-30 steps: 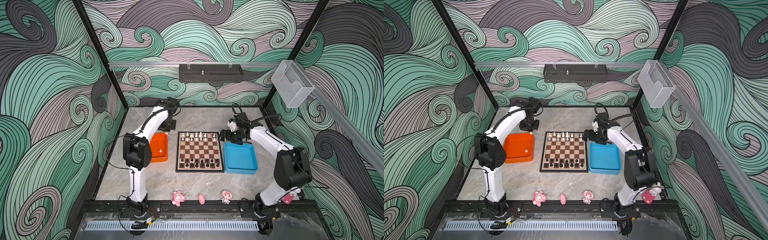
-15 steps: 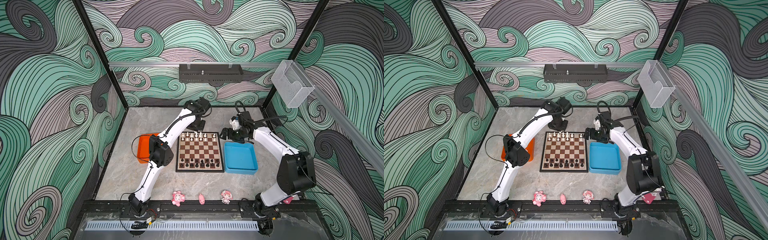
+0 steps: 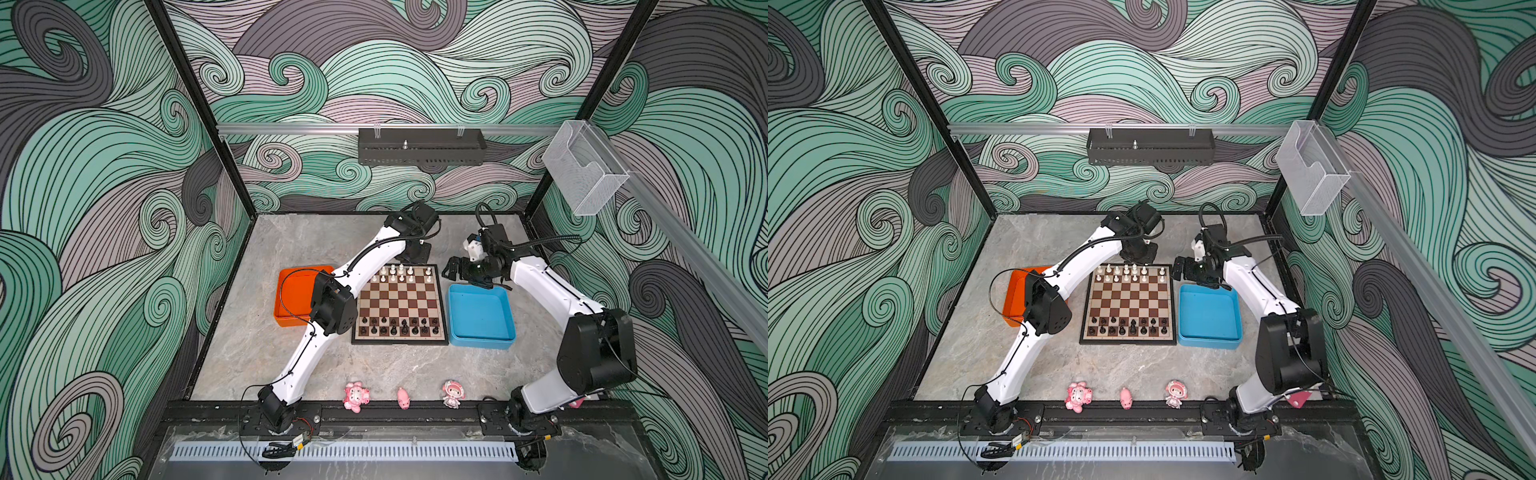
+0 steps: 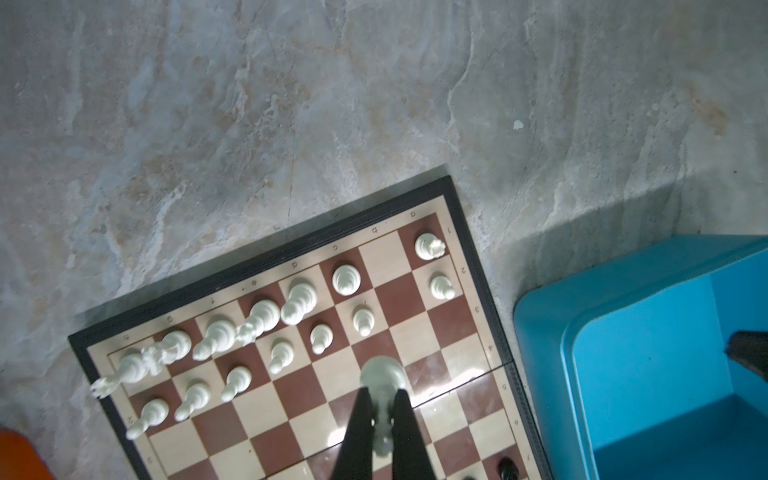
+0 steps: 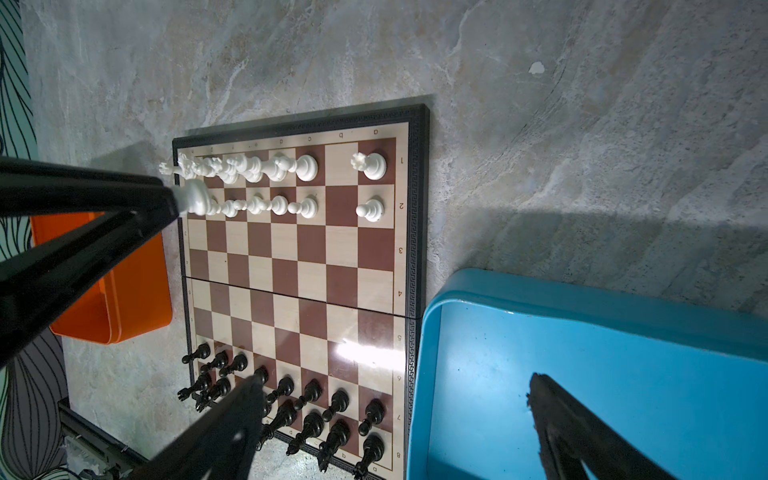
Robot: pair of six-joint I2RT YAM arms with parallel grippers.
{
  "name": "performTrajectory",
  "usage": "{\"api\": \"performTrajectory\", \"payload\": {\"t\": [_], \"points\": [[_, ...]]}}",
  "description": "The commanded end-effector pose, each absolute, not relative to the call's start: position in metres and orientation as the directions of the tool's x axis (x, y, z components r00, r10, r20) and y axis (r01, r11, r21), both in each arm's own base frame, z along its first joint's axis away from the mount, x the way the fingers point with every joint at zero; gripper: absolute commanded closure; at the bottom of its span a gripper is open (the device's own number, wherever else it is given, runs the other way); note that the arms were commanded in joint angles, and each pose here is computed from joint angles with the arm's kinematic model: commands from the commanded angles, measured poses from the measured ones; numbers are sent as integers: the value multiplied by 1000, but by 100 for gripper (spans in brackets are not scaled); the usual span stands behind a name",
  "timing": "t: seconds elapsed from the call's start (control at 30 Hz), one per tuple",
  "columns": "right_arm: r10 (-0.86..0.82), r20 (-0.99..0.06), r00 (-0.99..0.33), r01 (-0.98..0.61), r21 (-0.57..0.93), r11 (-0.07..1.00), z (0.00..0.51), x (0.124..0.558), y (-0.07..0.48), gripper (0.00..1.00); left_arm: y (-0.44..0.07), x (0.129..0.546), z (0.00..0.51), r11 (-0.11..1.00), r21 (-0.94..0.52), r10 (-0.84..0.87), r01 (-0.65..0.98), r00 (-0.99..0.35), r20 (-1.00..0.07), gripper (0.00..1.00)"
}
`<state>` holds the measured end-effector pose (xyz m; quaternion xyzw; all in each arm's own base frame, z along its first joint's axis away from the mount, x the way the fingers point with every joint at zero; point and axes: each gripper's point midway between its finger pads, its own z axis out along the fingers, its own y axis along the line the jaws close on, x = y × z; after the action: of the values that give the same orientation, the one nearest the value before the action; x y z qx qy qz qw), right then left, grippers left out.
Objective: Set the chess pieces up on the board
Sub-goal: 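Carry the white pawn from the orange bin over the white pawn row, then lower the white pawn into the white pawn row with left gripper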
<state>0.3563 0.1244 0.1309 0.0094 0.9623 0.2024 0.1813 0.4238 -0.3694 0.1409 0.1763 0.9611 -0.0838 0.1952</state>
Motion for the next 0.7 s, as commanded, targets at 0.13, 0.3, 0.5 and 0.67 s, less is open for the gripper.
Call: {"api": "performTrajectory", "payload": {"t": [0.13,0.3,0.5,0.67], "points": [[102,-352,-930,-52,401,915,136,350,118,1,-397,437,125,909,-125,302,398,-835,-459,100],[107,-350,-931,-47,404,913,136,349,115,1,-403,441,105,905,-103,327,414,-828,-456,100],[114,-349,-930,-40,405,913,135,348,111,1,-403,445,84,906,-73,345,417,-827,-444,100],[118,-348,-930,-38,410,911,135,348,110,1,-401,447,69,908,-49,357,416,-829,-432,100]]}}
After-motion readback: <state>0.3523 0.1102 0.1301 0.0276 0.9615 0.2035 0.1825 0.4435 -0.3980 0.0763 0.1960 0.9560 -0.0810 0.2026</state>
